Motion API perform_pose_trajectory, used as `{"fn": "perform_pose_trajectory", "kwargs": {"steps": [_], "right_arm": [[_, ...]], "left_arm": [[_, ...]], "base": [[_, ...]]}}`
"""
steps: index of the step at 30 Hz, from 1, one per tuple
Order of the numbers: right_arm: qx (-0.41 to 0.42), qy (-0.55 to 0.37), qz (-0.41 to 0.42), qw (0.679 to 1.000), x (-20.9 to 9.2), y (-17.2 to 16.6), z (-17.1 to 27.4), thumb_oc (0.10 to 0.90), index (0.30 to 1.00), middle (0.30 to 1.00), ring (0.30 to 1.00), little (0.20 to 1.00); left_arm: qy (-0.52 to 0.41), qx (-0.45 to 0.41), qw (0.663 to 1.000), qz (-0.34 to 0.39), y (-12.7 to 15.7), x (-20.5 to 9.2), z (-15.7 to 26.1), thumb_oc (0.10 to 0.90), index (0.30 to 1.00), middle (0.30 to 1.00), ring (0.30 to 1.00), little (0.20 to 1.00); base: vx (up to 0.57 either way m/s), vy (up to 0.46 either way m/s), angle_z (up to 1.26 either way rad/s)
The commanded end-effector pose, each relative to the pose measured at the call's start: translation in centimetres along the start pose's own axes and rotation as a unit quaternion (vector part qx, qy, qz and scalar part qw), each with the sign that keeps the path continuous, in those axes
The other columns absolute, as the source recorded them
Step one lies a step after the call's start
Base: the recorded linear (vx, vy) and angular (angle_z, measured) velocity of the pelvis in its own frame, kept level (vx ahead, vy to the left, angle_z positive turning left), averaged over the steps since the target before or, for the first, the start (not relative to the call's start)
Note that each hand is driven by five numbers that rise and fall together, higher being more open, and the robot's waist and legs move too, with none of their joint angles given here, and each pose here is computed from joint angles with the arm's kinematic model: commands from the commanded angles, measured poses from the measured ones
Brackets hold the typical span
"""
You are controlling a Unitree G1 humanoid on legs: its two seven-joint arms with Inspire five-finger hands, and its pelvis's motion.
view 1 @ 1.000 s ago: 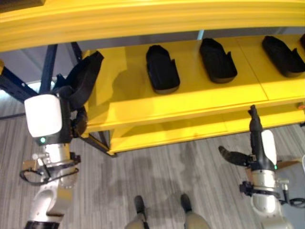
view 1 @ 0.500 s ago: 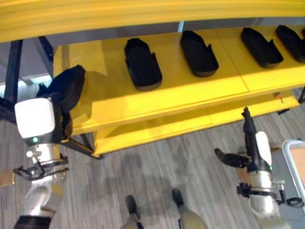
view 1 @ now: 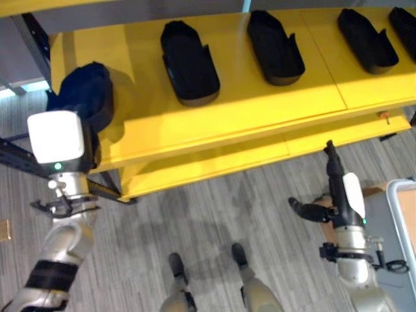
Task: Move parts from the plastic box to the shelf.
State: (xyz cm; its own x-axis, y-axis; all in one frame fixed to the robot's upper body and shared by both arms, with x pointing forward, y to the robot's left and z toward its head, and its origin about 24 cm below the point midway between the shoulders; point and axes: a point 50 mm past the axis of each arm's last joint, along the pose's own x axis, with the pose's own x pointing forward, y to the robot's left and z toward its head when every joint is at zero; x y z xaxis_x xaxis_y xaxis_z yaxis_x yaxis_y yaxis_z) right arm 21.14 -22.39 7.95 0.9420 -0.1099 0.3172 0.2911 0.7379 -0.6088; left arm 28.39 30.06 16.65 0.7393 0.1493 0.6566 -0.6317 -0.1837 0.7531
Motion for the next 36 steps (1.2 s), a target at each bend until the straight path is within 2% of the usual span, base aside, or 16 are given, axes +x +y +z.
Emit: {"fn": "perform_pose_trajectory", "kwargs": {"steps": [1,4,16,28,32,36], "right_arm": [[-0.001,-0.077,-0.073,0.994,2.5,-2.9,2.0,0.900,1.000,1.000,1.000,1.000],[0.009,-0.074,-0.071,0.995,2.8,-2.4,2.1,0.900,1.000,1.000,1.000,1.000],[0.027,-0.076,-0.055,0.995,3.2,-1.8,2.3,0.900,1.000,1.000,1.000,1.000],[0.044,-0.097,-0.023,0.994,2.7,-1.5,3.1,0.900,1.000,1.000,1.000,1.000],[0.048,-0.109,-0.018,0.993,2.8,-1.8,3.3,0.900,1.000,1.000,1.000,1.000],[0.046,-0.117,-0.017,0.992,2.9,-2.0,3.5,0.900,1.000,1.000,1.000,1.000]], "left_arm": [[-0.017,0.053,0.998,-0.002,0.8,2.3,-0.8,0.400,0.300,0.300,0.300,0.300],[-0.010,0.052,0.998,-0.031,-0.5,2.2,-0.6,0.400,0.300,0.300,0.300,0.300],[0.018,0.056,0.996,-0.073,-2.5,3.1,-0.5,0.400,0.300,0.300,0.300,0.300],[0.029,0.128,0.988,-0.075,-1.3,6.5,-2.8,0.400,0.300,0.300,0.300,0.300],[-0.002,0.197,0.976,-0.091,-0.2,7.5,-4.3,0.400,0.300,0.300,0.300,0.300],[-0.017,0.227,0.969,-0.099,0.2,7.7,-4.8,0.400,0.300,0.300,0.300,0.300]], "base": [[0.01,0.046,-0.09],[0.07,0.049,-0.07],[0.02,0.011,-0.05],[0.00,0.005,-0.05],[0.00,0.000,0.00],[0.00,0.000,0.00]]}}
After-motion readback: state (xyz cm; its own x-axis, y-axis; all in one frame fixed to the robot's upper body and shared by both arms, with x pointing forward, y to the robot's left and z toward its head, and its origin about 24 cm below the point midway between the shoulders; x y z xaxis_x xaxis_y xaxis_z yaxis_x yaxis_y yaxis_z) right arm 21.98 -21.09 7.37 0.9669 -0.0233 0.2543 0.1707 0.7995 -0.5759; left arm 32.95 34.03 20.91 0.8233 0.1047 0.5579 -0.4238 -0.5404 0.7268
